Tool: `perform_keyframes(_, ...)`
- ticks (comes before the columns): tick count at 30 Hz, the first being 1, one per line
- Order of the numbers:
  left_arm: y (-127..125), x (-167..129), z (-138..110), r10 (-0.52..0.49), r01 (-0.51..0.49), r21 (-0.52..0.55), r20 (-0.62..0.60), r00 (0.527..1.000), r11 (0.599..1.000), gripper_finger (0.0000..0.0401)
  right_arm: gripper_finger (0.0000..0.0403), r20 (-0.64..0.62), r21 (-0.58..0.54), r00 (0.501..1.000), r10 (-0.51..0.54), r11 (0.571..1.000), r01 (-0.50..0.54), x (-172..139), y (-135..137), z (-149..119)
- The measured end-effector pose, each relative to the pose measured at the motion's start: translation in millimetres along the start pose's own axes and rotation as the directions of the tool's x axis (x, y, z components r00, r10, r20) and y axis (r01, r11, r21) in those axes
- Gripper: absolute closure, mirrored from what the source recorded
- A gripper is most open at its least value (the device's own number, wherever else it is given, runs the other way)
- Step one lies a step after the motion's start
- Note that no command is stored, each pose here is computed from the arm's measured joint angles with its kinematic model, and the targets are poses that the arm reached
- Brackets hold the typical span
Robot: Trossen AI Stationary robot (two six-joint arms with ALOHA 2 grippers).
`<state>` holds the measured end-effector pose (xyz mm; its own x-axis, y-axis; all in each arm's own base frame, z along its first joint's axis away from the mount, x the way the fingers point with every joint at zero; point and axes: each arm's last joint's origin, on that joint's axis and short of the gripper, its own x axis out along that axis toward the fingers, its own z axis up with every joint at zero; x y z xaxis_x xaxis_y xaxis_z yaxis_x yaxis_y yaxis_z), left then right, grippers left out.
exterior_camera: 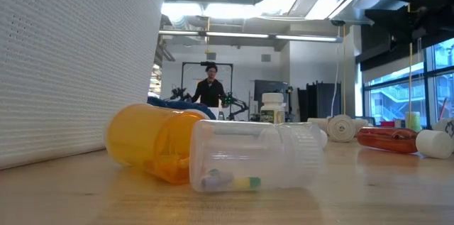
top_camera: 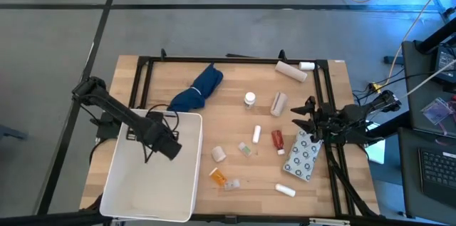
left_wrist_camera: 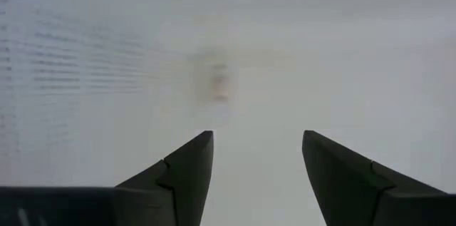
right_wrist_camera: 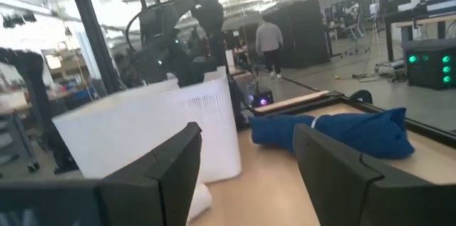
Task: Pick & place medical supplies in basket/bin
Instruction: Put the white and green medicine bottle into the white bin
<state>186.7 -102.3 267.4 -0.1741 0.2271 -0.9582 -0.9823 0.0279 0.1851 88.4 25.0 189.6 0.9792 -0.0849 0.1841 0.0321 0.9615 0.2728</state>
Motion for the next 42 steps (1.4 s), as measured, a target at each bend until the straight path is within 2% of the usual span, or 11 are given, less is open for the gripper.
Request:
perform_keyframes(3, 0.6, -26.0, 7.9, -0.165, 0.166, -0.020, 0.053, 0.985, 0.986, 0.0192, 0.0178, 0.007, 0.004, 1.000, 0.001, 1.000, -0.001, 0.0, 0.1, 0.7)
perform_keyframes(6, 0.3, -50.2, 15.5, -0.301, 0.306, -0.025, 0.128, 0.945, 0.952, 0.0192, 0.0178, 0.007, 0.005, 1.000, 0.001, 1.000, -0.001, 0.0, 0.1, 0.7)
perform_keyframes(12, 5.8, -97.9, 32.2, -0.524, 0.529, 0.071, 0.295, 0.799, 0.846, 0.0191, 0.0178, 0.004, 0.002, 1.000, 0.001, 1.000, -0.001, 0.0, 0.1, 0.5)
perform_keyframes(16, 6.3, -124.1, 43.1, -0.625, 0.610, 0.186, 0.408, 0.665, 0.770, 0.0191, 0.0178, 0.002, -0.001, 1.000, 0.000, 1.000, 0.000, 0.0, 0.0, 0.2)
perform_keyframes(20, -3.4, -143.4, 54.5, -0.691, 0.635, 0.306, 0.478, 0.542, 0.709, 0.0191, 0.0178, 0.001, -0.003, 1.000, 0.000, 1.000, 0.000, 0.0, 0.0, 0.1)
perform_keyframes(25, -28.2, -156.9, 71.1, -0.761, 0.607, 0.466, 0.469, 0.448, 0.644, 0.0191, 0.0178, 0.001, -0.003, 1.000, 0.000, 1.000, 0.000, 0.0, 0.0, 0.1)
perform_keyframes(30, -52.5, -161.1, 89.8, -0.825, 0.621, 0.544, 0.402, 0.398, 0.565, 0.0191, 0.0178, 0.004, 0.007, 1.000, 0.002, 1.000, -0.002, 0.0, 0.1, 0.4)
perform_keyframes(33, -63.9, -160.0, 101.4, -0.848, 0.615, 0.584, 0.363, 0.387, 0.530, 0.0191, 0.0178, 0.027, 0.066, 0.999, 0.018, 0.998, -0.020, -0.1, 0.9, 2.9)
perform_keyframes(37, -78.6, -154.0, 114.6, -0.864, 0.595, 0.629, 0.314, 0.394, 0.500, 0.0191, 0.0178, 0.054, 0.140, 0.998, 0.025, 0.990, -0.033, -0.2, 1.4, 5.9)
perform_keyframes(42, -97.7, -142.9, 126.4, -0.867, 0.578, 0.657, 0.269, 0.420, 0.484, 0.0191, 0.0178, 0.076, 0.221, 0.997, 0.028, 0.974, -0.044, -0.3, 1.7, 8.1)
